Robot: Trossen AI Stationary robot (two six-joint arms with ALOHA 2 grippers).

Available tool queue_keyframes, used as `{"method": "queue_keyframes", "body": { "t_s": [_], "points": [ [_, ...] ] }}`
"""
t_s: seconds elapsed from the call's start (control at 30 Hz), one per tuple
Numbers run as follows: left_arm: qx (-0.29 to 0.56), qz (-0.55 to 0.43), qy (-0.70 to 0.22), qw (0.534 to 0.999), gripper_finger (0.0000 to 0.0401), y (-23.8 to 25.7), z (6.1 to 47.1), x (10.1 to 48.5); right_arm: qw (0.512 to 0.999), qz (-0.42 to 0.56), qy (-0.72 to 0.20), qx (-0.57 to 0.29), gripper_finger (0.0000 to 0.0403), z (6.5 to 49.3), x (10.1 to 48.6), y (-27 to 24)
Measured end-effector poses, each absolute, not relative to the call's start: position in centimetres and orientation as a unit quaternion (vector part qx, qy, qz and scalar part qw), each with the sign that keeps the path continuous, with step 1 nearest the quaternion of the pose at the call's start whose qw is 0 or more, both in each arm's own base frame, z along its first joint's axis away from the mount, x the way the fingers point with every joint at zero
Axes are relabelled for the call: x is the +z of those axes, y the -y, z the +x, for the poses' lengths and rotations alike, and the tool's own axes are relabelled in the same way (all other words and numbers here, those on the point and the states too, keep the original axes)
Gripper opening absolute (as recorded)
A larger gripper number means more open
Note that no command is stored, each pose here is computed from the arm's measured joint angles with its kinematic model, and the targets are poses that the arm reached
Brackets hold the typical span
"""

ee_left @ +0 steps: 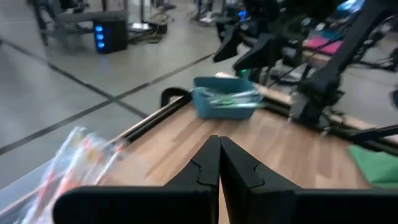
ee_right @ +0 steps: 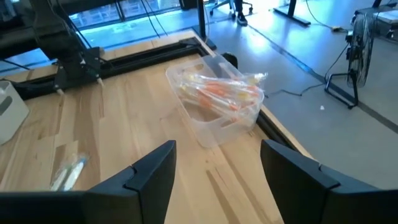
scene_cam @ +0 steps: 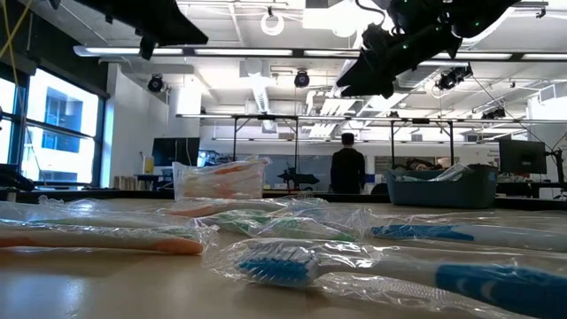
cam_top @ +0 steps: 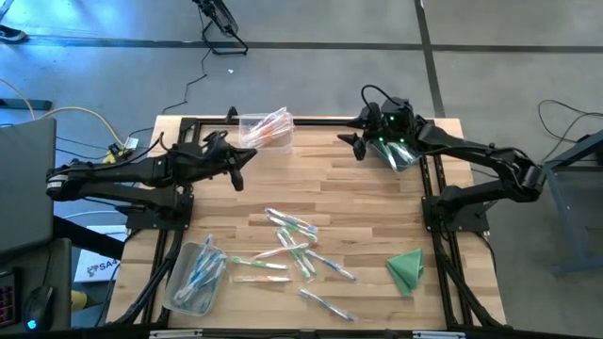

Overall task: Pick & Place Toothbrushes
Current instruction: Put the top blue toothbrush into the gray bin

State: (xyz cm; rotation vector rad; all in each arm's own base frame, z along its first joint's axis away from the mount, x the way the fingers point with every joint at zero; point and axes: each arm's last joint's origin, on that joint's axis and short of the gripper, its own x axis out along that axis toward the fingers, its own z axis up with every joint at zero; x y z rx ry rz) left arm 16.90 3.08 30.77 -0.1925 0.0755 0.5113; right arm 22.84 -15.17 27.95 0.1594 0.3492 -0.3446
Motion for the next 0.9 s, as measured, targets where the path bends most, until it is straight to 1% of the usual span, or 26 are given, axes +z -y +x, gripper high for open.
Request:
{"method": "queue_keyframes", "body": {
  "t_s": [0.1, 0.23, 0.4, 0.5, 0.63, 0.73, 0.9],
  "points": [
    [0.242, -0.098, -0.018, 0.965, 0.0, -3.0, 17.0, 31.2, 0.968, 0.076, -0.167, -0.17, 0.0226, 22.9, 28.1, 15.2],
    [0.241, -0.093, -0.017, 0.966, 0.0, -3.0, 16.8, 31.3, 0.968, 0.079, -0.168, -0.169, 0.0226, 22.9, 28.0, 15.2],
    [0.227, -0.068, -0.012, 0.971, 0.0, -2.8, 15.9, 31.8, 0.968, 0.084, -0.167, -0.169, 0.0226, 22.9, 28.0, 15.2],
    [0.208, -0.036, -0.005, 0.977, 0.0, -2.6, 14.9, 32.3, 0.966, 0.102, -0.164, -0.171, 0.0226, 22.9, 28.0, 15.2],
    [0.206, -0.009, 0.005, 0.978, 0.0, -2.4, 13.5, 32.7, 0.966, 0.118, -0.158, -0.166, 0.0226, 23.2, 28.1, 14.8],
    [0.206, -0.003, 0.012, 0.978, 0.0, -2.4, 12.8, 32.0, 0.971, 0.119, -0.139, -0.151, 0.0226, 23.8, 28.5, 14.1],
    [0.201, -0.031, 0.019, 0.979, 0.0, -2.3, 12.2, 29.8, 0.984, 0.094, -0.103, -0.112, 0.0226, 25.2, 29.1, 12.4]
  ]
}}
